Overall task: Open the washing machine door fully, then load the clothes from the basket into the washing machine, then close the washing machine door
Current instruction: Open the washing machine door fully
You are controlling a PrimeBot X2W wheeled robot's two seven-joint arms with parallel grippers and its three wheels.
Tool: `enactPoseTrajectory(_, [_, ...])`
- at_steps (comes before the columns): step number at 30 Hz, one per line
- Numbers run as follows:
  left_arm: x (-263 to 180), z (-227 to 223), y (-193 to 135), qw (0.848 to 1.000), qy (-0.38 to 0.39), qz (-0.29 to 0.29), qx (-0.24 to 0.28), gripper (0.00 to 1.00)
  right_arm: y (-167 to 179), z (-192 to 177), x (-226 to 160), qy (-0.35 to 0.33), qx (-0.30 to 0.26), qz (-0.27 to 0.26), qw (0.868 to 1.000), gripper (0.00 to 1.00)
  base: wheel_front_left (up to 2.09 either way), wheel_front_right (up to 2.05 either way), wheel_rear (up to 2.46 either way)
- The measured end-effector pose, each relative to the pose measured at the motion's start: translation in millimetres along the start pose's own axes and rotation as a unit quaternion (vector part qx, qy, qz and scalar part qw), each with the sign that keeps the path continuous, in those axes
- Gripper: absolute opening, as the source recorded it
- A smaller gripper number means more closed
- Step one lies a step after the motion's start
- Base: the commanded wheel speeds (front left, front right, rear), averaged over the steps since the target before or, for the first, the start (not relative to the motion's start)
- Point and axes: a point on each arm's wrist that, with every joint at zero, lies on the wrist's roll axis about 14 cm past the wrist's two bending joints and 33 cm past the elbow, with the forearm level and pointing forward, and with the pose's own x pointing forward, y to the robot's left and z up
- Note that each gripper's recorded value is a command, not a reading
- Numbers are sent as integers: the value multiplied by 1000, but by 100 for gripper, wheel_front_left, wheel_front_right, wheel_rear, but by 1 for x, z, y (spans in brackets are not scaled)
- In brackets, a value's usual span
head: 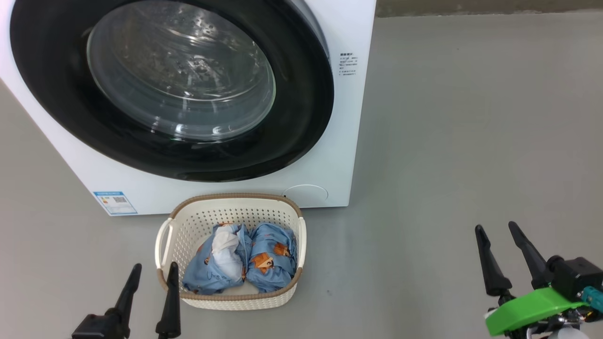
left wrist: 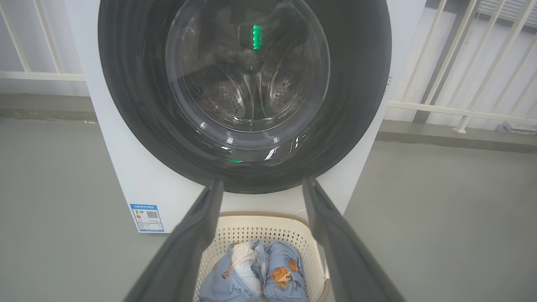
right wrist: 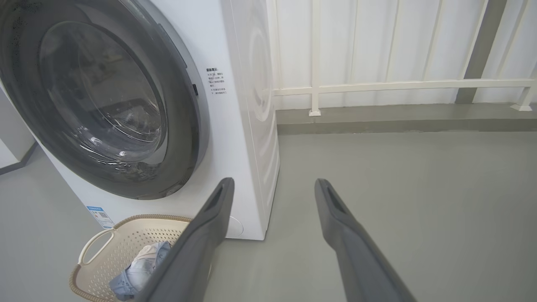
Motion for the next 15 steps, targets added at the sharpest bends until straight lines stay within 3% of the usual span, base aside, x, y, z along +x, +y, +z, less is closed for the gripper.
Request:
enactPoseTrajectory(1, [0, 0, 0, 1000, 0, 0, -1, 100, 1, 1, 1, -3, 10, -1, 1000, 0, 0, 0, 0])
enactPoseTrajectory(9, [-2, -2, 3, 1000, 3, 5, -5, 100, 11, 31, 27, -51, 74, 5, 996, 0, 0, 0, 0])
enactPoseTrajectory(15, [-3, -8, 1, 1000, 11, 3, -9, 100, 20, 77, 61, -115, 184, 24, 976, 0, 0, 0, 0])
